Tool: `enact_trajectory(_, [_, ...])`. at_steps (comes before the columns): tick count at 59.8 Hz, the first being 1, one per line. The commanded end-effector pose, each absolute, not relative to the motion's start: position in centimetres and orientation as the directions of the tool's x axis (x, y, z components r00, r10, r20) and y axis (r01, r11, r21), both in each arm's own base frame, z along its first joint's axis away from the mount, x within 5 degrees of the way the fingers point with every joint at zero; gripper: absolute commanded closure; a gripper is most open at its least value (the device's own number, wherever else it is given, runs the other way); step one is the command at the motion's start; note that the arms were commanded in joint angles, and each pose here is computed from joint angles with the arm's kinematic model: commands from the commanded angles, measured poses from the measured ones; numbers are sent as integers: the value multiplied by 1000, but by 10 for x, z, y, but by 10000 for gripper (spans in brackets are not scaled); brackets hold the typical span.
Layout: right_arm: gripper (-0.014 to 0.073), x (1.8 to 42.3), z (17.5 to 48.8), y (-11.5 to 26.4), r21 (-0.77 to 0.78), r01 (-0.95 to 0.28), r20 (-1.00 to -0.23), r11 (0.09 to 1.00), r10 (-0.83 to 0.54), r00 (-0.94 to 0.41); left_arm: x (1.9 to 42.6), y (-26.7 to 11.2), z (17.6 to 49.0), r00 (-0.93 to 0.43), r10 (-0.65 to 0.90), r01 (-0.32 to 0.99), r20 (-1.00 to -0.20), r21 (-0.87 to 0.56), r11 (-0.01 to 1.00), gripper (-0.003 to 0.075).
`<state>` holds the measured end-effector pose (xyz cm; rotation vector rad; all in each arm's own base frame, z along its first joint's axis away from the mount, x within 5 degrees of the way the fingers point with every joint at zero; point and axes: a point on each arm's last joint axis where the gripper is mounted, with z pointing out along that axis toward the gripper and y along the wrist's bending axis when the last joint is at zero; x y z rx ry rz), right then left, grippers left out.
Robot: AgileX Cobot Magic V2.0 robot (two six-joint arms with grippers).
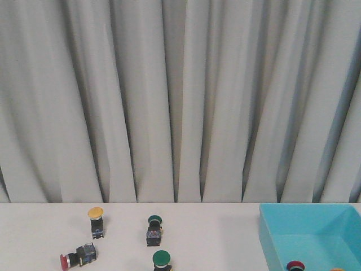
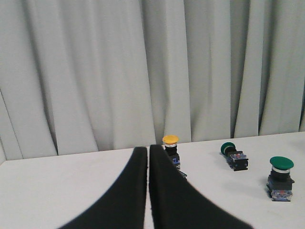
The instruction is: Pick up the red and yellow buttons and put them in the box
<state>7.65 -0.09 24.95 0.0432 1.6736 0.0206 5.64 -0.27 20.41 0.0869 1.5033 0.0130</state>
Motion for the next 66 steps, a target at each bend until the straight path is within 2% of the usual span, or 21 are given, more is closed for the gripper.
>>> enact_trajectory(1, [603, 69, 236, 1, 74, -11, -997, 997, 74, -14, 55, -4, 207, 137, 55, 59, -989, 63, 996, 717])
enact_trajectory(13, [603, 58, 193, 1, 115, -12, -993, 993, 115, -8, 55, -4, 207, 137, 55, 59, -989, 63, 996, 717])
enact_trajectory(16, [603, 57, 189, 1, 99, -9, -994, 995, 99, -48, 55, -4, 207, 137, 55, 59, -989, 63, 996, 717])
enact_trajectory(29, [603, 56, 189, 1, 37, -14, -998, 999, 37, -45, 55, -4, 207, 137, 55, 59, -989, 63, 996, 717])
enact_trajectory(37, [603, 56, 189, 4, 8, -75, -999, 997, 5, -48, 55, -4, 207, 137, 55, 59, -989, 63, 996, 717])
enact_trajectory(66, [603, 56, 192, 5, 10, -86, -1000, 996, 9, -18, 55, -4, 207, 137, 55, 59, -989, 63, 996, 717])
